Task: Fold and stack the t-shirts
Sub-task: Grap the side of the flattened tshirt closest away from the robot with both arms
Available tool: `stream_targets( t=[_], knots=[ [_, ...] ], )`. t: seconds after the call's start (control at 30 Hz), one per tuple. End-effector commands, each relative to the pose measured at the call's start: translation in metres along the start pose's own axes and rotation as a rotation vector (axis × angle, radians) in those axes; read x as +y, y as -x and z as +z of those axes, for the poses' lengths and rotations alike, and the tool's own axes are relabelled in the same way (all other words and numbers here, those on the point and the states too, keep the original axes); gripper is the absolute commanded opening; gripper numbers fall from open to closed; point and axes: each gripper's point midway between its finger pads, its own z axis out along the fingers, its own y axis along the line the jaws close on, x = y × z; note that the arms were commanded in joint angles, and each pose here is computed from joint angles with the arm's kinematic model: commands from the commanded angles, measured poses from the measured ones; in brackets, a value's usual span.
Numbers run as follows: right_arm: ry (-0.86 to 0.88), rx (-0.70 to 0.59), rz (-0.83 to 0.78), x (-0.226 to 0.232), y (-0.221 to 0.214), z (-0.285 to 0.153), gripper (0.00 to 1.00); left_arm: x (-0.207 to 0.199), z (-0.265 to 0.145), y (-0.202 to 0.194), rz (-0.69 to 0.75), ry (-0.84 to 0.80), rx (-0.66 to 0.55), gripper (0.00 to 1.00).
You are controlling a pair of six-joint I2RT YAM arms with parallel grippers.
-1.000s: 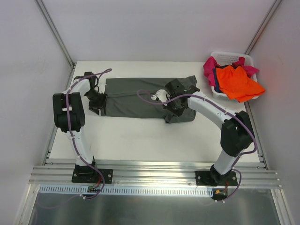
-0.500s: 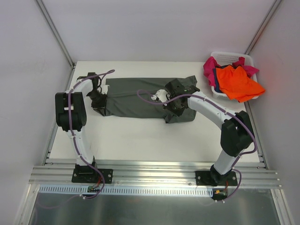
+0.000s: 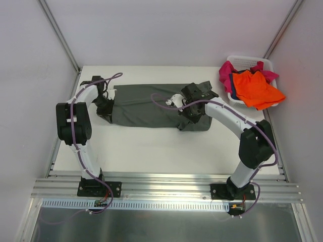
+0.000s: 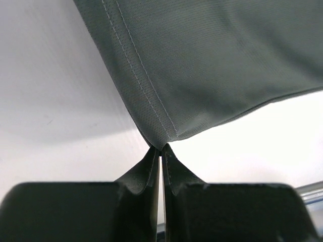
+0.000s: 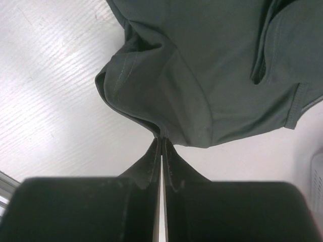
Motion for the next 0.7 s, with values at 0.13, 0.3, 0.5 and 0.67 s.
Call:
stream_targets(
  t=[0.13,0.3,0.5,0.67],
  knots=[
    [-0.097,-0.096,0.022,-0.030,0.010,-0.049,0.01,-0.004,-0.061,0.034,0.067,0.042,-0.151,0.00],
    [-0.135,-0.127,0.047,-0.050,0.016,-0.061,0.01,-0.003,-0.071,0.045,0.093,0.042,-0.160,0.00],
    [-0.202,-0.133,0.080,-0.087,0.027,-0.072,0.01,0.000,-0.073,0.068,0.117,0.040,-0.172,0.00],
    [-0.230,-0.122,0.105,-0.114,0.036,-0.062,0.01,0.002,-0.075,0.095,0.123,0.025,-0.191,0.00]
  ],
)
